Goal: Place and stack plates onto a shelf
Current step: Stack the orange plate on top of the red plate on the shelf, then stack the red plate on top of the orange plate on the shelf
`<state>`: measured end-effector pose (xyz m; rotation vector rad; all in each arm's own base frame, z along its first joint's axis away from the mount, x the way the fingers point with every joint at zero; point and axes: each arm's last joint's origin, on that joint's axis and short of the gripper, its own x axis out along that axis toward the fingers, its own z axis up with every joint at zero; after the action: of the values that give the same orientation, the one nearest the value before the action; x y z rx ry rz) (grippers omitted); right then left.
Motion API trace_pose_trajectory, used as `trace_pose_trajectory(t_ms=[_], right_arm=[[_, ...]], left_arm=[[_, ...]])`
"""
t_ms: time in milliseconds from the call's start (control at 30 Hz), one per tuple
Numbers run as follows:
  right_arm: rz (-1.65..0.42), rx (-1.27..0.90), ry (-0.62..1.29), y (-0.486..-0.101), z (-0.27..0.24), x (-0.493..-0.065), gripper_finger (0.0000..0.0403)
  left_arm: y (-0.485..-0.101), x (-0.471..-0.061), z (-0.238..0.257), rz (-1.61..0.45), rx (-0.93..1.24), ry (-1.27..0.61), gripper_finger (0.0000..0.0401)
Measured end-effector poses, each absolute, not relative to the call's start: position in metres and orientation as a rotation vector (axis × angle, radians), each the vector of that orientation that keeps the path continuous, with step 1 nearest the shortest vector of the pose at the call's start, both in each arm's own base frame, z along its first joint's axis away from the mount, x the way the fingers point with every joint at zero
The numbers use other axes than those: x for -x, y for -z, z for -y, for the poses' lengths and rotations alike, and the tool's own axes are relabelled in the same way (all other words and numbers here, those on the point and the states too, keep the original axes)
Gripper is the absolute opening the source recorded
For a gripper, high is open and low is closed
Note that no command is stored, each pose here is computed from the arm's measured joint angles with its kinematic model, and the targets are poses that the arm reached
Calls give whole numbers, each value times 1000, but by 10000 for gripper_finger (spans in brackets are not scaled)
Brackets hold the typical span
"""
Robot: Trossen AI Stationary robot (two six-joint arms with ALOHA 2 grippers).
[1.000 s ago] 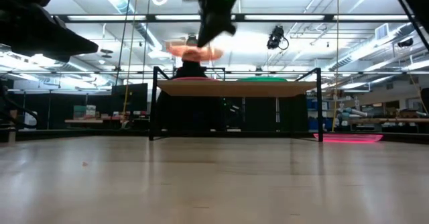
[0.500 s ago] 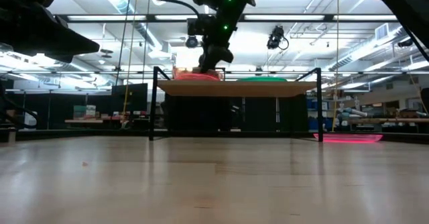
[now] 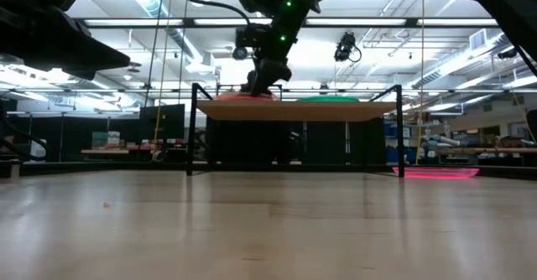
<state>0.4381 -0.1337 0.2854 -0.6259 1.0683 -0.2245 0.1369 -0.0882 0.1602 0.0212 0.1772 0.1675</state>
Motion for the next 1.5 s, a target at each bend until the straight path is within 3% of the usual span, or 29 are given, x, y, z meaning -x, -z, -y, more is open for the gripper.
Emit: trace_pose_trajectory(t_ms=[167, 300, 567, 767, 1133, 1500], right_arm=[[-1037, 645, 246, -293, 128, -439, 99], [-1007, 680, 269, -310, 113, -435, 98], [-881, 500, 208, -348, 81, -397, 9], [-680, 366, 233, -309, 49, -351, 6], [-323, 148, 389, -201, -34, -248, 4], [-319, 102, 547, -188, -65, -190, 4]], left_arm=[[-160, -138, 87, -180, -22, -168, 9], [-160, -138, 87, -181, -30, -168, 9], [-160, -138, 87, -179, -29, -169, 9], [-160, -142, 80, -182, -36, -208, 9], [-172, -171, 55, -184, 11, -135, 9], [-185, -249, 15, -320, -76, -86, 9]])
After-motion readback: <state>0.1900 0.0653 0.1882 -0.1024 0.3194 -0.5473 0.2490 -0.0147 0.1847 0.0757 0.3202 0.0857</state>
